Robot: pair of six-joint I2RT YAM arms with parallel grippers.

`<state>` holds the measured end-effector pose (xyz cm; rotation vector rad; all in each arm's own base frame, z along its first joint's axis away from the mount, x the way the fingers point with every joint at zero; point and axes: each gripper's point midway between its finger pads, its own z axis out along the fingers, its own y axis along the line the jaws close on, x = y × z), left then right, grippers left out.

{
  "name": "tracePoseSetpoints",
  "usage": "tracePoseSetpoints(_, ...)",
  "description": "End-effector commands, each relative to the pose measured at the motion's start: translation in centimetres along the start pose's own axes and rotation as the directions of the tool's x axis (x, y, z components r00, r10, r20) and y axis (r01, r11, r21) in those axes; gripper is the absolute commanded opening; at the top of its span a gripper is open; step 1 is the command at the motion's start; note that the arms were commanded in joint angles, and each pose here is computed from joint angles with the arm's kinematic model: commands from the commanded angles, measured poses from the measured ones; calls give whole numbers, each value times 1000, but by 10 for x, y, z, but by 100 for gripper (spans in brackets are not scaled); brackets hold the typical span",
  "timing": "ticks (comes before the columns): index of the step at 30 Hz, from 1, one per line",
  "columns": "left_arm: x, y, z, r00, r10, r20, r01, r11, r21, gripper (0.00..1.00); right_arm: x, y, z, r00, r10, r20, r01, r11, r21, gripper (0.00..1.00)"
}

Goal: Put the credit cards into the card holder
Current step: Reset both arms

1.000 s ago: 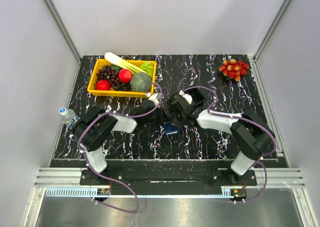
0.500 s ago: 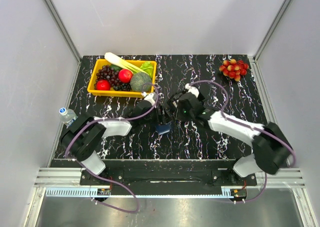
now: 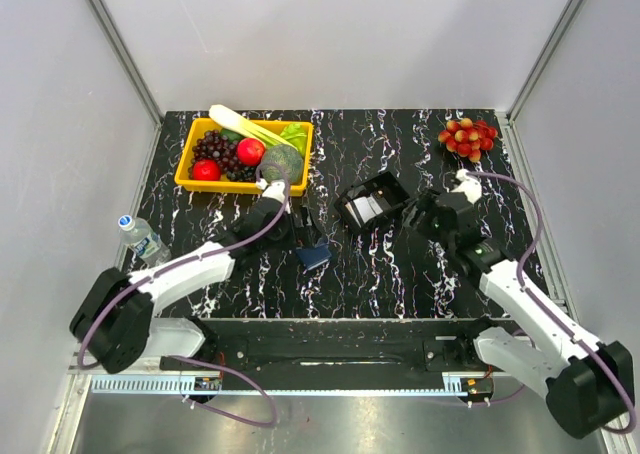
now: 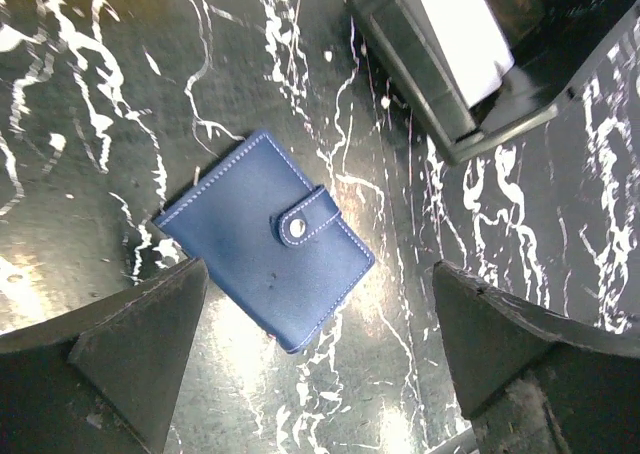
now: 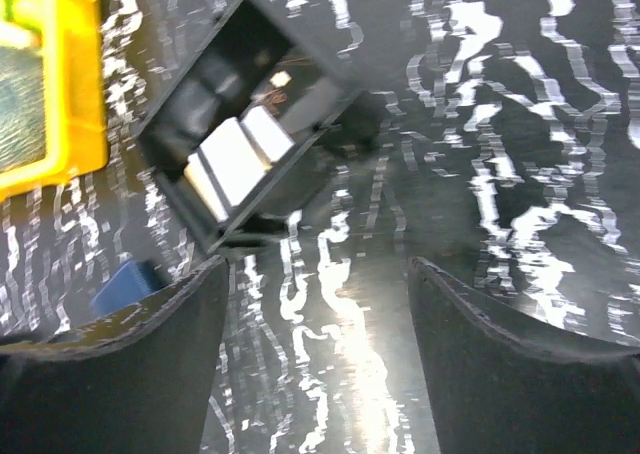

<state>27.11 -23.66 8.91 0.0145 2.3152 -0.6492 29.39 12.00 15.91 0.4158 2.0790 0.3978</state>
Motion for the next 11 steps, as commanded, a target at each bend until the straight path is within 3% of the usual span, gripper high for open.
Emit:
tracePoseSetpoints(1,-34,13,-22,992,0,129,10,997,-76,99,-16,-42,-4,999,29,32,-32,995,99,81)
tracePoseSetpoints(6,-49,38,-37,986,6,169,26,982,-186,99,-34,-86,0,995,81,52,-90,976,196,99)
tracePoseSetpoints(9,-57,47,-45,981,-19,192,55,981,-185,99,-44,-107,3,993,92,73,-107,961,257,99)
tracePoseSetpoints(11,-63,58,-50,975,-31,221,79,974,-212,99,-54,-132,3,990,59,127,-103,922,374,99)
